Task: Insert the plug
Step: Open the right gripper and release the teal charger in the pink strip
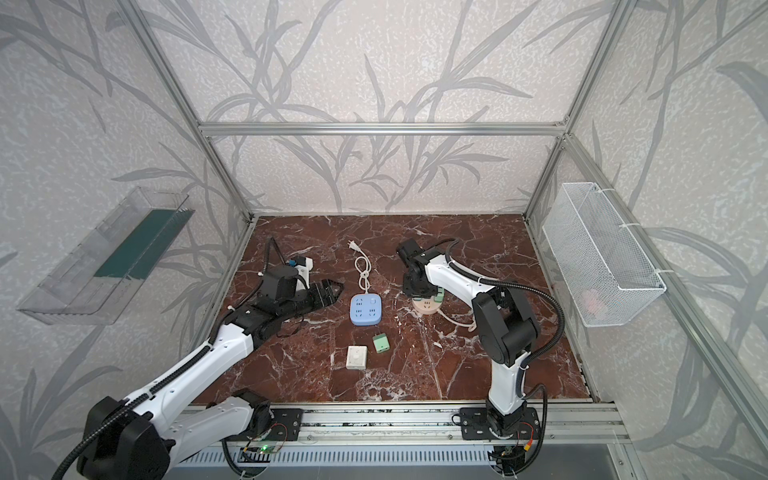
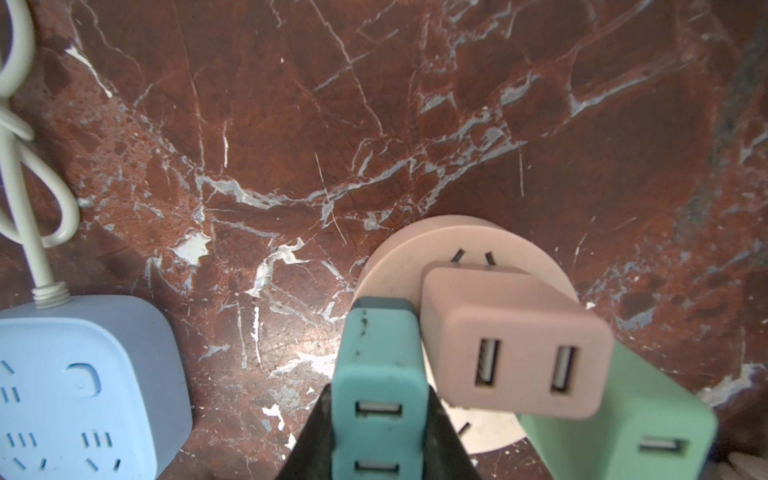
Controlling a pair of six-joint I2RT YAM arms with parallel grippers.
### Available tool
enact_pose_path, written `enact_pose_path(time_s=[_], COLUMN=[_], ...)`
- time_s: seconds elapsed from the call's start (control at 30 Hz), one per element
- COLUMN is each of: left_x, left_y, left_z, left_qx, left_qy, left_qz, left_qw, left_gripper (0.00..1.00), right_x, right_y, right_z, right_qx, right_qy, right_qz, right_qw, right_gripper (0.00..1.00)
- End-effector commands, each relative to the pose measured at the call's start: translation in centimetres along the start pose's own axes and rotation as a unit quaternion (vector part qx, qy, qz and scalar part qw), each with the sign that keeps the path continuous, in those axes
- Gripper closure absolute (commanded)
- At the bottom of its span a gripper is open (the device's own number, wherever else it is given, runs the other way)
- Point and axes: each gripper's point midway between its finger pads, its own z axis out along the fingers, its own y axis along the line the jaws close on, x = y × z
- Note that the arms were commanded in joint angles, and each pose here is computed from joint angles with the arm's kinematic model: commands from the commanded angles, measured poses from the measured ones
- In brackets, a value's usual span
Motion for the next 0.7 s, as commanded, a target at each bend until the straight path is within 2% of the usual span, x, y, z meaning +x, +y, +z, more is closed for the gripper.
enact_pose_path(time_s=[0.0,0.37,0.67], left_x=[0.2,-0.5,-0.3], left_y=[0.2,-0.5,0.1], left_z=[-0.2,-1.5,-2.7], left_qx=[0.001,0.002,-0.013], left_qy=[-0.002,-0.013,-0.022], left_qz=[-0.007,-0.005,-0.012], left_qw=[1.0,1.0,1.0], left_gripper=[0.19,0.19,0.19], right_x=[8.9,3.2,2.3], right_y=[-2.5,1.8,4.0], right_z=[5.6,2.2,1.0], right_qx=[0.043,-0.016,-0.062], right_qy=[0.187,0.08,0.055], right_qz=[-0.019,-0.065,-0.077], right_qw=[0.981,0.995,0.994], right_gripper=[1.0,1.0,1.0])
